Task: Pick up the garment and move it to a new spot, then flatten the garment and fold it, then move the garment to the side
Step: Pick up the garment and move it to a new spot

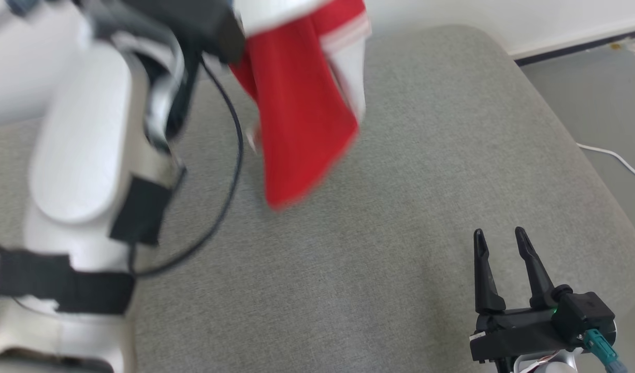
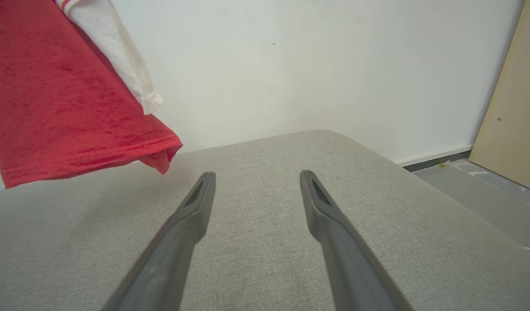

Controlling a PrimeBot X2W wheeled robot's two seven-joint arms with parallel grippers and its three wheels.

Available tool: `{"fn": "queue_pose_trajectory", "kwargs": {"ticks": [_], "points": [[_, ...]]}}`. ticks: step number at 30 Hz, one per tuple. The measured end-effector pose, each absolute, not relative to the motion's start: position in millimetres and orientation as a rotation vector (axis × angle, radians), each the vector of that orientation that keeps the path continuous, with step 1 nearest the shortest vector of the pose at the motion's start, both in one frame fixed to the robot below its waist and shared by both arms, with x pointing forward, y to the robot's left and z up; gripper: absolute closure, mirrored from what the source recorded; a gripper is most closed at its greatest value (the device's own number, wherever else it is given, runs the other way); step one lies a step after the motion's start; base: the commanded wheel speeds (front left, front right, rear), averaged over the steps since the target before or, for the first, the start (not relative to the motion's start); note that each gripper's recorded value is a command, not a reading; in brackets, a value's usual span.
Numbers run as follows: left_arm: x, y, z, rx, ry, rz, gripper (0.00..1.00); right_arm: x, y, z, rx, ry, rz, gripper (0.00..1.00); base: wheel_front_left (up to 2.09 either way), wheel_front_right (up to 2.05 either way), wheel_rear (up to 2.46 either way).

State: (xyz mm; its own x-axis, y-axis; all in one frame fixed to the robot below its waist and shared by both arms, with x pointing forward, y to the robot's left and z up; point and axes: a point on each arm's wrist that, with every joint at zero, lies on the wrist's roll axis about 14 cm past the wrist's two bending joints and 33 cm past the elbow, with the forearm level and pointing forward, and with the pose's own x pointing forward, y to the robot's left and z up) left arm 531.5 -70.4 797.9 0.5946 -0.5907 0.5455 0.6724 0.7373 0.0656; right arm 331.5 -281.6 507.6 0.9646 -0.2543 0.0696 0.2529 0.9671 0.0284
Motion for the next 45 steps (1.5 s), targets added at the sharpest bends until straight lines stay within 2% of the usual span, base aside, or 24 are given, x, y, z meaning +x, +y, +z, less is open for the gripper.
{"fn": "queue_pose_trajectory", "kwargs": {"ticks": [5,6,11,17,18,19,32,45], "points": [[547,-82,707,-0.205,-0.361,-0.73,1.0,328,-288,504,0.019,-0.059,-0.279,0.0,0.0,0.0,0.0],[551,-80,662,-0.216,-0.257,-0.707,1.0,330,-288,503,0.018,-0.054,-0.28,0.0,0.0,0.0,0.0],[544,-63,552,-0.199,-0.022,-0.637,1.0,331,-289,497,0.018,-0.034,-0.284,0.0,0.0,0.0,0.0],[521,-33,477,-0.188,0.146,-0.559,1.0,333,-289,495,0.016,-0.029,-0.28,0.0,0.0,0.0,0.0],[517,-30,471,-0.181,0.161,-0.556,0.36,334,-288,494,0.013,-0.028,-0.276,0.0,0.0,0.0,0.0],[515,-28,468,-0.177,0.167,-0.553,0.0,336,-286,494,0.014,-0.027,-0.27,0.0,0.0,0.0,0.0],[507,18,548,-0.187,-0.109,-0.455,0.0,341,-265,505,-0.008,-0.068,-0.196,0.0,0.0,0.0,0.0],[450,119,572,-0.07,-0.228,-0.275,0.0,354,-227,521,0.011,-0.127,-0.071,0.0,0.0,0.0,0.0]]}}
